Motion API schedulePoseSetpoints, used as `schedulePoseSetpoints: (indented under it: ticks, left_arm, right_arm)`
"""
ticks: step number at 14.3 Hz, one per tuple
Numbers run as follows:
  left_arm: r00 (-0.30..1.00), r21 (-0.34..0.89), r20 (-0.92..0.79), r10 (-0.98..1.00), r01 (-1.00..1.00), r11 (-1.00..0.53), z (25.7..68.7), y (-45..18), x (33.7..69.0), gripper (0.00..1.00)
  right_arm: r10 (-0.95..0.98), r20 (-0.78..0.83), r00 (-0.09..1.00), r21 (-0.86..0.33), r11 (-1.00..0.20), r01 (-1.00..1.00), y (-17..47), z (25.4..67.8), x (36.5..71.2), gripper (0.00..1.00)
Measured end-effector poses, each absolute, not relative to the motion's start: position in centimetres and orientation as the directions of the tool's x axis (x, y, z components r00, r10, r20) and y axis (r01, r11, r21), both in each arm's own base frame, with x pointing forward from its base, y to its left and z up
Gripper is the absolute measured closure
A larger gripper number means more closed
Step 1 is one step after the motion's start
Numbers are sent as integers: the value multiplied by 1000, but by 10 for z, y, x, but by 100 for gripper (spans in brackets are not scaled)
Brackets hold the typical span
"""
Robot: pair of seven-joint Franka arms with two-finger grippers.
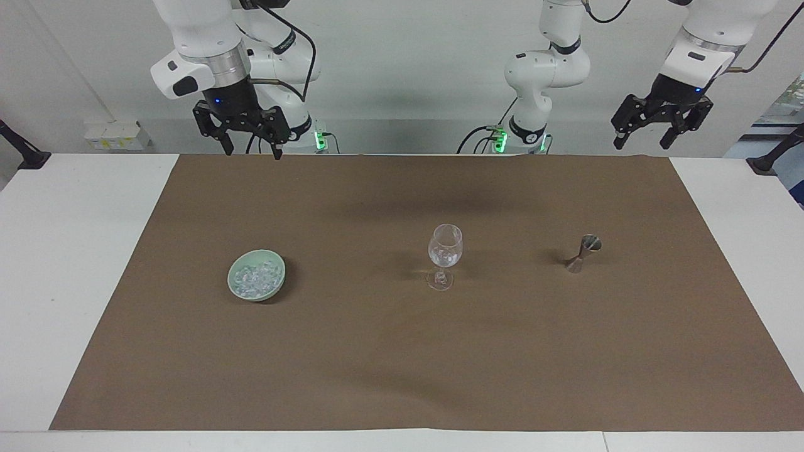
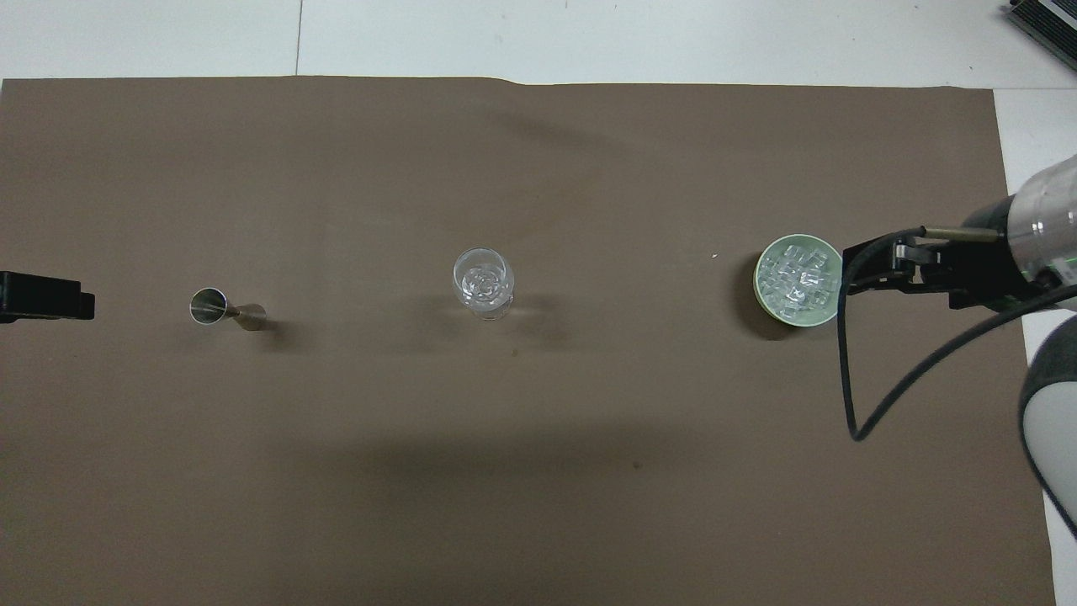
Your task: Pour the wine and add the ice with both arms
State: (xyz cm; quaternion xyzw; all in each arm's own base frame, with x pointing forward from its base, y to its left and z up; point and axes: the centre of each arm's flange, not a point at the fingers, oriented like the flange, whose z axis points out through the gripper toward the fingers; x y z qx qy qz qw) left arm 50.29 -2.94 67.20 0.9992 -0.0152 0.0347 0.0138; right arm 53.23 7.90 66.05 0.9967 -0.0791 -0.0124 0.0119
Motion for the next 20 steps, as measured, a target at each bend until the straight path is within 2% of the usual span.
schedulePoseSetpoints:
  ticks: [6, 14, 20]
  left_arm:
    - [996, 26, 87, -31, -34, -999, 681, -31, 500, 0]
    - [996, 26, 87, -32, -34, -999, 681, -31, 500, 0]
    - [999, 33, 40, -17, -18, -999, 664, -21, 510, 0]
  right_arm:
    - [-172, -30, 985, 53, -984, -170, 55, 661, 532, 0]
    - [-171, -33, 985, 54, -984, -169, 55, 660, 532, 0]
    - [-172, -34, 985, 54, -984, -170, 55, 660, 532, 0]
